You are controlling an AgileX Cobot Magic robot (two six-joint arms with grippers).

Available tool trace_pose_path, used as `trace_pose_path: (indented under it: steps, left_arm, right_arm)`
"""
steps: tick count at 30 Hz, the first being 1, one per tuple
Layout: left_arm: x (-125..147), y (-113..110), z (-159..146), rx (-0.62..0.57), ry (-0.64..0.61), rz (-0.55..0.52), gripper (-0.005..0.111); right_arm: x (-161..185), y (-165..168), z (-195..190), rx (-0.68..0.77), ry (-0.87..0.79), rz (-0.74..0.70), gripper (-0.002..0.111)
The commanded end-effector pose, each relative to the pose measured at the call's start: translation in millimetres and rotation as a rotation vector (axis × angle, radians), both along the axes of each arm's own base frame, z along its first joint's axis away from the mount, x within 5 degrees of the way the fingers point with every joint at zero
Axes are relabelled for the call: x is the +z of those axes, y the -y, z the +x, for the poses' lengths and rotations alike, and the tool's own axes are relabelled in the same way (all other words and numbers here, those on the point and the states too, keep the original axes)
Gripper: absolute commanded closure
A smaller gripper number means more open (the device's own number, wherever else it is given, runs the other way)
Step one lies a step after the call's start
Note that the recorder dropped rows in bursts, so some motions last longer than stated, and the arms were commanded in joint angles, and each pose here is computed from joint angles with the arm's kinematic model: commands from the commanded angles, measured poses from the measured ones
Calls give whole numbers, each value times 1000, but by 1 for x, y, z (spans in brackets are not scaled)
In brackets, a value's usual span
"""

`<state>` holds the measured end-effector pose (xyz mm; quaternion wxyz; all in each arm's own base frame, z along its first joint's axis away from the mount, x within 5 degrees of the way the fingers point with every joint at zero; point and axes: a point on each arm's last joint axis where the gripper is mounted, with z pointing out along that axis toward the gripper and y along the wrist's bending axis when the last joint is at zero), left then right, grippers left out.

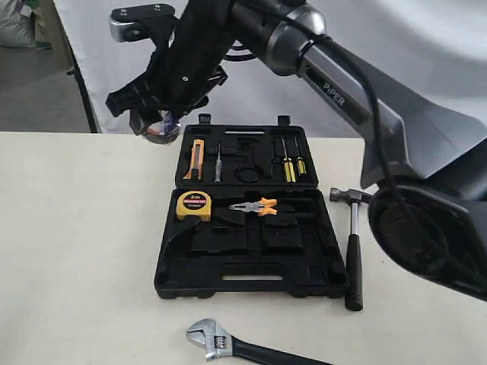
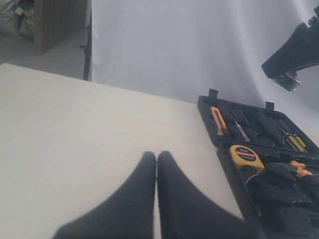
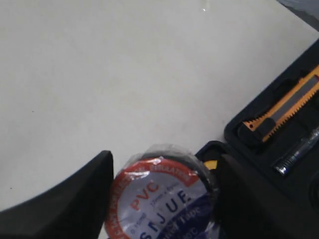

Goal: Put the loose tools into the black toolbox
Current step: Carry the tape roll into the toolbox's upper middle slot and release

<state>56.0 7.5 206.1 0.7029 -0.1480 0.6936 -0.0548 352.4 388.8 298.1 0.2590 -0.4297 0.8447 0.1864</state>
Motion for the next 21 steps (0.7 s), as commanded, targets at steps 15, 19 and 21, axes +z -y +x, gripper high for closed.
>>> trace_pose_path:
  steps: [15, 19, 21]
  left_arm:
    - [2, -1, -1, 26, 13, 2, 106]
    - [2, -1, -1, 26, 13, 2, 106]
    - [2, -1, -1, 26, 13, 2, 106]
  right_arm:
    - [-65, 77, 69, -214, -79, -137, 109]
    - [-80, 82, 83, -247, -50, -109, 109]
    - [-91, 82, 89, -258, -36, -99, 109]
